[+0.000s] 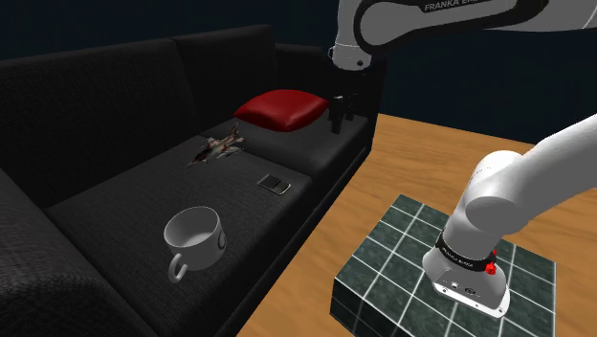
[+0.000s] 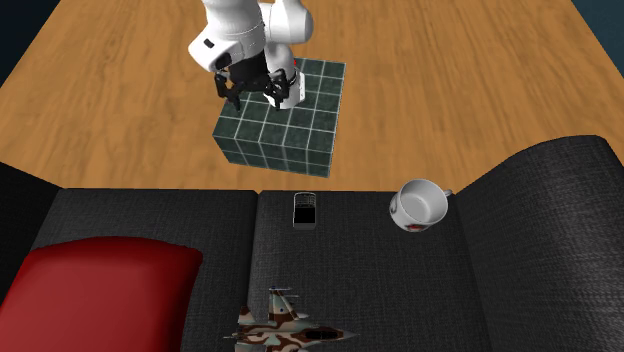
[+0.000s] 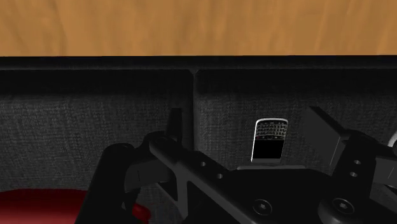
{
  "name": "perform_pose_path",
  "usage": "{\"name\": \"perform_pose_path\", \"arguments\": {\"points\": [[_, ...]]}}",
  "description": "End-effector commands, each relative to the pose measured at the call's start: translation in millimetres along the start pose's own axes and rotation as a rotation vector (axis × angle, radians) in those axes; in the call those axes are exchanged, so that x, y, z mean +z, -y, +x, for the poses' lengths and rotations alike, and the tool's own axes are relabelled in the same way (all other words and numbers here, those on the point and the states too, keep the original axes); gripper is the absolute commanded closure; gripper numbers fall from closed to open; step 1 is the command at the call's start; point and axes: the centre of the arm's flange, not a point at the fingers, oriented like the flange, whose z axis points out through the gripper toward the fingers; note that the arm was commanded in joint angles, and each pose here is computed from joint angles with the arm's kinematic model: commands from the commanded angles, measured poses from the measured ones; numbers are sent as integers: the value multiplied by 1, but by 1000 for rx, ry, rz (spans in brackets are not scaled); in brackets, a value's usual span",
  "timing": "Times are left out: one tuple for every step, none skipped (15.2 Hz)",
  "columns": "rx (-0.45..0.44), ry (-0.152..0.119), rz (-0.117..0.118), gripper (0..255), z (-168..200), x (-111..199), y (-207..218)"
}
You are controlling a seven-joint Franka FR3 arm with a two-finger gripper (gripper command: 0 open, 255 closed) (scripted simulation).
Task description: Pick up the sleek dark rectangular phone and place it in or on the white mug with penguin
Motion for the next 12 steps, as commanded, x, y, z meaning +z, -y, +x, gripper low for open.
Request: {"name": "perform_pose_path", "arguments": {"points": [[-14, -1, 7, 0, 19, 20, 11], [-21, 0, 11, 0, 28, 29, 14], [-28, 0, 14, 0, 37, 38, 18], [-35, 1, 17, 0, 46, 47, 22], [-42, 1, 21, 0, 55, 55, 26], [-49, 2, 24, 0, 64, 64, 30], [-56, 2, 27, 0, 73, 73, 34], [-63, 3, 31, 0, 82, 81, 38], [-70, 3, 34, 0, 91, 90, 43], [-77, 4, 37, 0, 100, 98, 47], [-84, 4, 41, 0, 109, 107, 51], [-91, 5, 44, 0, 117, 116, 56]]}}
